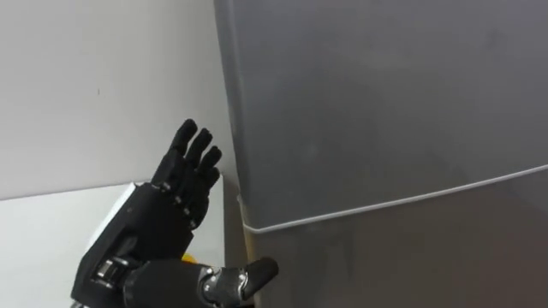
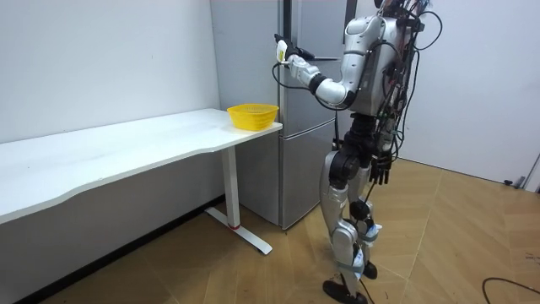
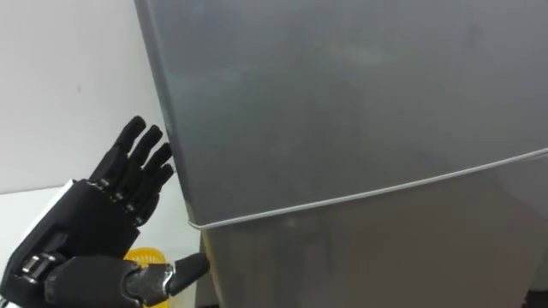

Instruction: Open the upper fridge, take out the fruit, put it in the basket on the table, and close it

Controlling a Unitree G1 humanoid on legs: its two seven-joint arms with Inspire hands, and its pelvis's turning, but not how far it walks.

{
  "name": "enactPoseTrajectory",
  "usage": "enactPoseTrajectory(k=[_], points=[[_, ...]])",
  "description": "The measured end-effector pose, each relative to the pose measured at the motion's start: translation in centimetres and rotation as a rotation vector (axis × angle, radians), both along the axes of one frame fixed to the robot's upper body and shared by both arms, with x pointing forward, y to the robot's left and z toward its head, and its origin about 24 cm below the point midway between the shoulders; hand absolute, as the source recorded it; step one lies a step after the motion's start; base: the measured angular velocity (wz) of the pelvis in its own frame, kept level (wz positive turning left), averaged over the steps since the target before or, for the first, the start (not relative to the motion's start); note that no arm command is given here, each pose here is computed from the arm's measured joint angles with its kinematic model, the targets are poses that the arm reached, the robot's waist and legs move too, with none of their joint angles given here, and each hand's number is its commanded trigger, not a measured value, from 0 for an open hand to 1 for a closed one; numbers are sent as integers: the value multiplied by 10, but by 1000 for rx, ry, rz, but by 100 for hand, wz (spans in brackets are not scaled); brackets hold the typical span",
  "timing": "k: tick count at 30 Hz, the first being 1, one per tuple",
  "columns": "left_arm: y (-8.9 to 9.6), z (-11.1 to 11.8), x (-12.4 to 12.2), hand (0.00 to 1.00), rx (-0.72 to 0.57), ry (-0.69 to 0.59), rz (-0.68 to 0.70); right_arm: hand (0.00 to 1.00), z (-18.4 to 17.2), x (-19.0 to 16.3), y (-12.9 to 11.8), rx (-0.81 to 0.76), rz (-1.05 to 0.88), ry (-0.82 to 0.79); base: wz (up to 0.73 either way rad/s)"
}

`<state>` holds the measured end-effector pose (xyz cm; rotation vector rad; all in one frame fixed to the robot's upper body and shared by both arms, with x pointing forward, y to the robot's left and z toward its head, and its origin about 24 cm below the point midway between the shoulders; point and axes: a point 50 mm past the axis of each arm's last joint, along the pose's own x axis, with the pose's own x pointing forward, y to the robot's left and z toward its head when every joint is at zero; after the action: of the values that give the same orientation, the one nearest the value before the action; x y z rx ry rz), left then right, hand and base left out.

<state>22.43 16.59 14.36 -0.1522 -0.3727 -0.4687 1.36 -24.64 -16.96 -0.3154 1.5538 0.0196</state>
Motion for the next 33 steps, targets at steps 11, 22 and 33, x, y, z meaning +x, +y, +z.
enactPoseTrajectory(k=[11, 22, 33], points=[[-6, -1, -1, 0, 10, -2, -50, 0, 0, 4, 3, 24, 41, -1, -1], [-6, -1, -1, 0, 10, -3, -54, 0, -1, 0, 3, 29, 45, 18, 0], [-8, 0, -2, 0, 24, -19, -97, 0, 0, 0, 2, 41, 42, 23, 0]])
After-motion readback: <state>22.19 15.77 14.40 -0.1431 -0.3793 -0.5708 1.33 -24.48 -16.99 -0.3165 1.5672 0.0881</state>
